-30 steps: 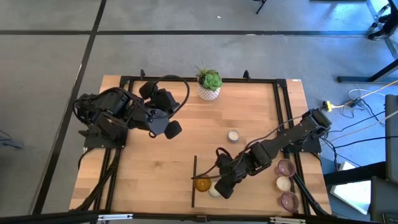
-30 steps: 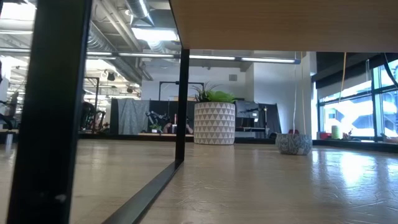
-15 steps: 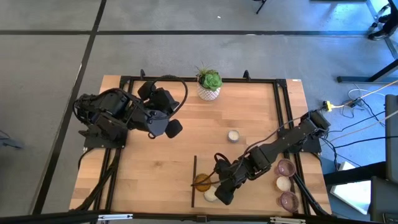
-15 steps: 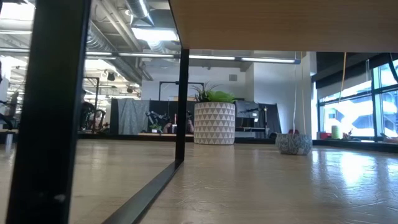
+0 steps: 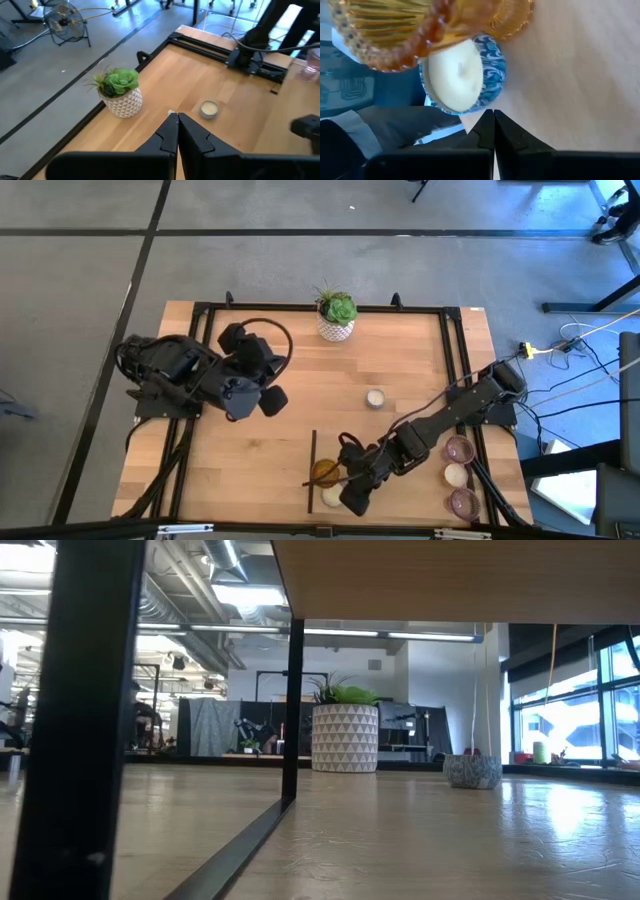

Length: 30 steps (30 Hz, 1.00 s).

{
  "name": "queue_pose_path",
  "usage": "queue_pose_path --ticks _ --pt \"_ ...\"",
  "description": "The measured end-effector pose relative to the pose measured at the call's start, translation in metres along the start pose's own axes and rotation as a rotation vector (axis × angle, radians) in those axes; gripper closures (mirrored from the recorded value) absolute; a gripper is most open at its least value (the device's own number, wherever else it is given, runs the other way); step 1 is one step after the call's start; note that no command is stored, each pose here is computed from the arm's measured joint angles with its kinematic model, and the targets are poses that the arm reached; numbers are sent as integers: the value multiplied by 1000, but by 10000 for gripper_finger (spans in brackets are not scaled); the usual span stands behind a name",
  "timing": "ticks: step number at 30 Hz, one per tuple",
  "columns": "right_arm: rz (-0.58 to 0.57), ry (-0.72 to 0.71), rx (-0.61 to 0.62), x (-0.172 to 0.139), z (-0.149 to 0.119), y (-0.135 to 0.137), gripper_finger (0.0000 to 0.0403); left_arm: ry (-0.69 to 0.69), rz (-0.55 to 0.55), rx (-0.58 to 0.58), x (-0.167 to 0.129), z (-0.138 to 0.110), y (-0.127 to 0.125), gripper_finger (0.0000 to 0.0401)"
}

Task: Pick & Place candle stick holders
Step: Put the dark blue scented candle on the shelf aligned with the yellow glass candle holder

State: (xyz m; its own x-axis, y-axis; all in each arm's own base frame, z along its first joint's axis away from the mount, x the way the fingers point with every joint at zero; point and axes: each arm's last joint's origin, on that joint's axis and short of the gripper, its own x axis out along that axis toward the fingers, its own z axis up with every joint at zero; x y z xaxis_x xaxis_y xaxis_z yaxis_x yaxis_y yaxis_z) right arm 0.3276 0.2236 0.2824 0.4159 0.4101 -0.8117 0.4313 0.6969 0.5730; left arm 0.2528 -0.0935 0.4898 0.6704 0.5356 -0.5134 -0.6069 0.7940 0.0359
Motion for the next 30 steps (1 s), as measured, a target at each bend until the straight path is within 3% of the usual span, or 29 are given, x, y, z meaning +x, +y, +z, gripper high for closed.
queue_pose_path --ticks 5,8,14,24,30 --pt "12 -6 -6 -1 -3 4 403 3 -52 16 -11 -6 -8 398" --pt "1 6 -8 -6 -10 4 403 41 -139 40 -18 -11 -17 399" --pt "-83 -43 -51 -32 -36 8 403 26 -332 131 -19 -22 -67 399" --pt "-135 -153 -90 -44 -75 19 403 16 -630 166 30 -39 -160 399" --pt "-135 -169 -79 -45 -83 20 403 54 -656 199 51 -59 -190 398"
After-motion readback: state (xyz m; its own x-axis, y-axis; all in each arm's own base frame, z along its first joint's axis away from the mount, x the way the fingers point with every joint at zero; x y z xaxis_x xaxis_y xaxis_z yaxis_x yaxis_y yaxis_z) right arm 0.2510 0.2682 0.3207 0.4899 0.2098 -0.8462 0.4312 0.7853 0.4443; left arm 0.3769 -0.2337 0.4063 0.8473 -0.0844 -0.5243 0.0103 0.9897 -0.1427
